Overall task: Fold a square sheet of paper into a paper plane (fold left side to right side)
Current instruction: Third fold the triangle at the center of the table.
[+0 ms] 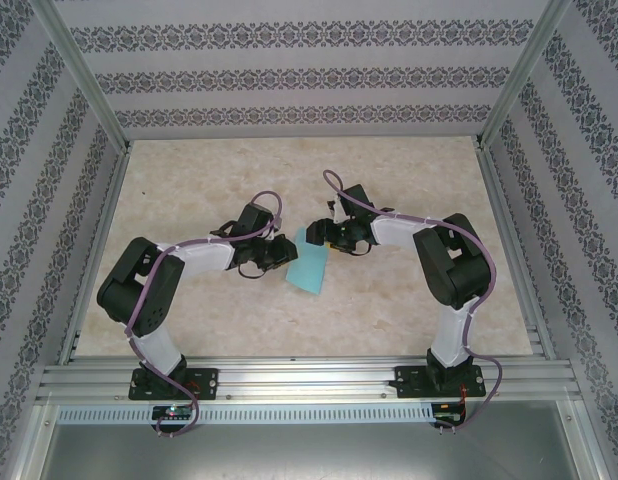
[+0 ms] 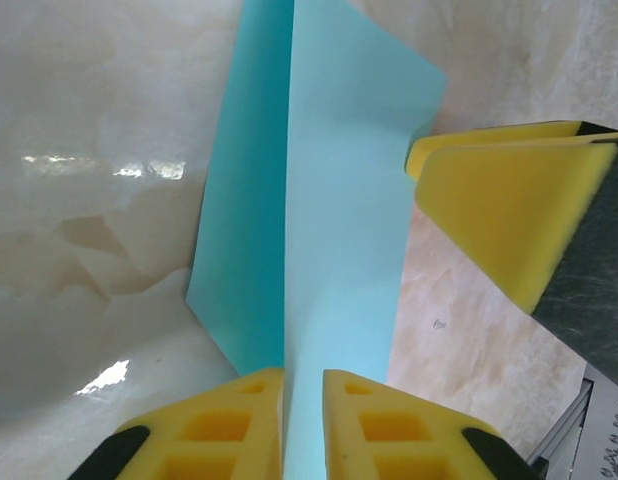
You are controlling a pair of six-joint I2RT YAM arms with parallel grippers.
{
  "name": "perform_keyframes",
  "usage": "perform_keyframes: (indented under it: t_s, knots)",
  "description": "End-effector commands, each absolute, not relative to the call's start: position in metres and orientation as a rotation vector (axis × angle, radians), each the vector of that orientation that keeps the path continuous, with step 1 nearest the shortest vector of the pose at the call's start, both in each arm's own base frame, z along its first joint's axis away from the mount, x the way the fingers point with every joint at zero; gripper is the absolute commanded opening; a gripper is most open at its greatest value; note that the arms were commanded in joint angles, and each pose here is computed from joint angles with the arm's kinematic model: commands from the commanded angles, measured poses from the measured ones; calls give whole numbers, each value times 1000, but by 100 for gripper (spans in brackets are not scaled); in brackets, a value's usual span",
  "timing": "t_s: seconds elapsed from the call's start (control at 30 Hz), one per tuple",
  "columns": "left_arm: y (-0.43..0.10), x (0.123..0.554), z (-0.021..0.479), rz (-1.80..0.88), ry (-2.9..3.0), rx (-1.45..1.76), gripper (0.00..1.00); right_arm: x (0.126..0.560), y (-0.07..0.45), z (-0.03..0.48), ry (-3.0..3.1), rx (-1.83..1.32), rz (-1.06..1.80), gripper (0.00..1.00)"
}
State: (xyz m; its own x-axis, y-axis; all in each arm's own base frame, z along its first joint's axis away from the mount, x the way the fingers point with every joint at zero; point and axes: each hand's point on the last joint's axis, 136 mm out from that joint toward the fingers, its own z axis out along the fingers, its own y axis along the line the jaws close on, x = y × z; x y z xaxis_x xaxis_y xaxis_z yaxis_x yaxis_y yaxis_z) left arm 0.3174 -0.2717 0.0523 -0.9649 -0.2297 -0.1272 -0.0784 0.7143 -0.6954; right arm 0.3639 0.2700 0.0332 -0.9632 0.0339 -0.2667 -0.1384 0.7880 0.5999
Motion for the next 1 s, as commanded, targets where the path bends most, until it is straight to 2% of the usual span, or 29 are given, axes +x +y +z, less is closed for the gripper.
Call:
perform_keyframes:
  t_s: [0.0,0.17,0.3,0.5,0.67,0.77,0.97]
  knots:
    - [-274,308,47,-1061,2739,-203,15,368,268,43,2691,-139,914,70]
    - [-276,303,38,-1067,2755,-231,7,366,252,64,2647,-170,833,73]
    - [-280,302,43,-1092,2735,-283,5,356,234,84,2572,-235,738,73]
    - [-292,297,49,-1110,2734,-336,2,318,216,112,2424,-398,693,73]
    - [-295,295,50,-1125,2739,-384,1,260,240,125,2211,-705,701,73]
    - [-296,295,52,-1126,2737,-396,1,230,252,120,2082,-887,610,74]
    - [-297,292,54,-1121,2742,-389,1,201,275,106,1920,-1108,400,74]
